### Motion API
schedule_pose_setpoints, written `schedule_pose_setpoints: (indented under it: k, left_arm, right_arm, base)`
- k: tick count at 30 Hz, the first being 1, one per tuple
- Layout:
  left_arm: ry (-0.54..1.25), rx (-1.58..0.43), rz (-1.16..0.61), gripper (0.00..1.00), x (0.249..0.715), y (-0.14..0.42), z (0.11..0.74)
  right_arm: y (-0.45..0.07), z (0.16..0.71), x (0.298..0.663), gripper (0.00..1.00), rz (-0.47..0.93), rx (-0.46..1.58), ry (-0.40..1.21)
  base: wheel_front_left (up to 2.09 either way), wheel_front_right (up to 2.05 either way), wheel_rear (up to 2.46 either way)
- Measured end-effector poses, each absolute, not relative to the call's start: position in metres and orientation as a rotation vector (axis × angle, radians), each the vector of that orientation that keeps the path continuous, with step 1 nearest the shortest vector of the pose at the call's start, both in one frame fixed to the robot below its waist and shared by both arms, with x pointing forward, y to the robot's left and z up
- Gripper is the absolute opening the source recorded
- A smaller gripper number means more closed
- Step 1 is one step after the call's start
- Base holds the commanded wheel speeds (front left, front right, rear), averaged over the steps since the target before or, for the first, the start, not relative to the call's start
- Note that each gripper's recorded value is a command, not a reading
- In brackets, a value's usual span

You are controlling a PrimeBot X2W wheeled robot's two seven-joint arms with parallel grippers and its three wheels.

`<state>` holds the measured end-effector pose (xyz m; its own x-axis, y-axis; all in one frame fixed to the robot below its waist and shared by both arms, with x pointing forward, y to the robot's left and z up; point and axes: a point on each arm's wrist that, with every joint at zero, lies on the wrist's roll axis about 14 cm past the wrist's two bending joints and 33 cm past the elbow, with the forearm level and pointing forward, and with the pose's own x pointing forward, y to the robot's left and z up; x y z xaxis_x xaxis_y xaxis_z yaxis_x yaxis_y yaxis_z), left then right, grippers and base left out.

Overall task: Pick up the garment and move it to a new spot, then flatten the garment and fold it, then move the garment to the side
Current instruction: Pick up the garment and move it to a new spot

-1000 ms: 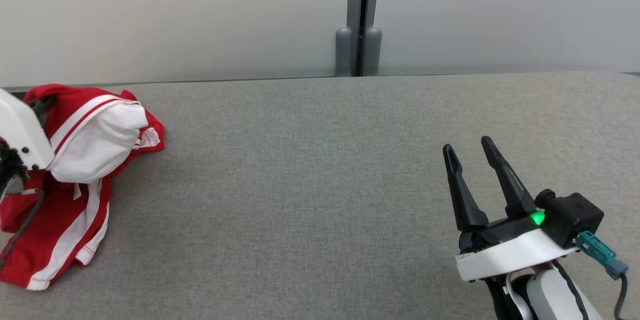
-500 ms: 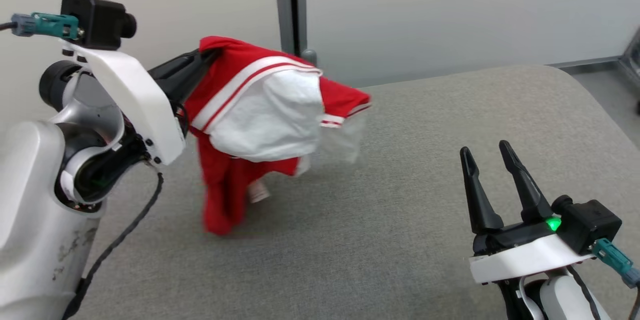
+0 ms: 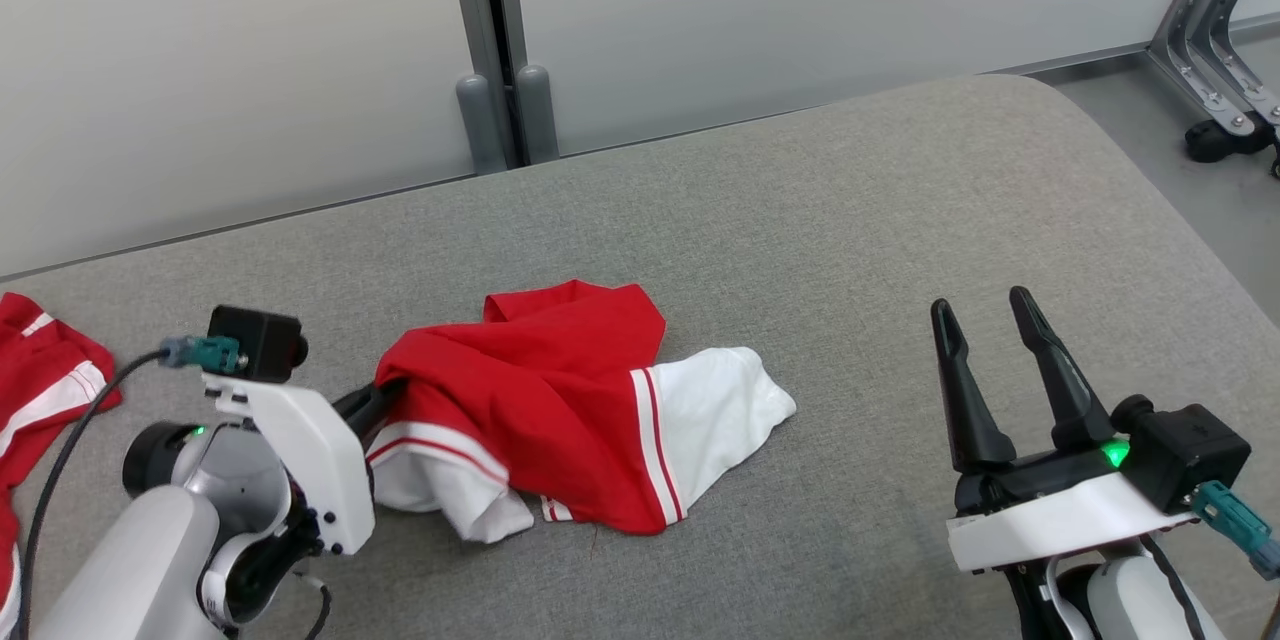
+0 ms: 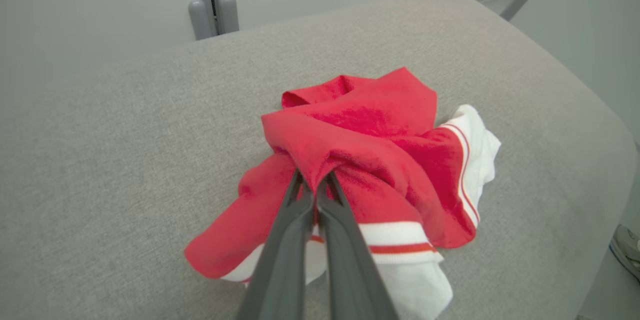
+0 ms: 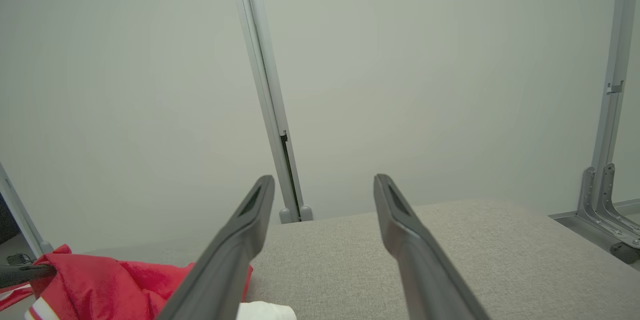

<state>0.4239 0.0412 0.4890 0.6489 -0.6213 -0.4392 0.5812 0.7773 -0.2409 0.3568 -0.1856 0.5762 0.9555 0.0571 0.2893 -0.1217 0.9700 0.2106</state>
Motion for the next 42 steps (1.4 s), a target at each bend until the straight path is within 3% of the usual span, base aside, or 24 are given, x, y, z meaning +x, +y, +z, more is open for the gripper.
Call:
schedule_pose_setpoints:
  k: [1, 2, 3, 10, 17, 22, 32, 42]
  left_arm:
    - [0.554, -0.101, -0.653, 0.0, 0.423, 0.048, 0.476]
    - [0.571, -0.109, -0.624, 0.28, 0.422, 0.055, 0.465]
    - [0.579, -0.112, -0.602, 1.0, 0.422, 0.062, 0.457]
    - [0.478, -0.192, -0.517, 1.0, 0.421, 0.079, 0.452]
    - [0.116, -0.209, -0.371, 1.0, 0.435, 0.126, 0.522]
    - [-0.053, -0.212, -0.199, 1.0, 0.419, 0.171, 0.548]
    - [0.004, -0.252, -0.034, 1.0, 0.363, 0.19, 0.5]
    - [-0.017, -0.224, 0.001, 1.0, 0.35, 0.182, 0.496]
  right_arm:
    - [-0.184, 0.575, 0.357, 1.0, 0.095, 0.229, -0.28]
    - [-0.183, 0.573, 0.358, 1.0, 0.099, 0.228, -0.275]
    - [-0.18, 0.572, 0.358, 1.0, 0.106, 0.228, -0.271]
    - [-0.164, 0.564, 0.361, 1.0, 0.159, 0.226, -0.241]
    - [-0.152, 0.567, 0.362, 1.0, 0.199, 0.235, -0.247]
    - [-0.151, 0.57, 0.361, 1.0, 0.202, 0.239, -0.258]
    - [-0.157, 0.542, 0.353, 1.0, 0.169, 0.224, -0.183]
    - [-0.146, 0.538, 0.354, 1.0, 0.198, 0.225, -0.167]
  base:
    - [0.0, 0.0, 0.0]
    - [0.0, 0.0, 0.0]
    - [0.0, 0.0, 0.0]
    - [0.0, 0.0, 0.0]
    - [0.0, 0.0, 0.0]
    - [0.0, 0.0, 0.0]
    - [0.0, 0.0, 0.0]
    - [0.0, 0.0, 0.0]
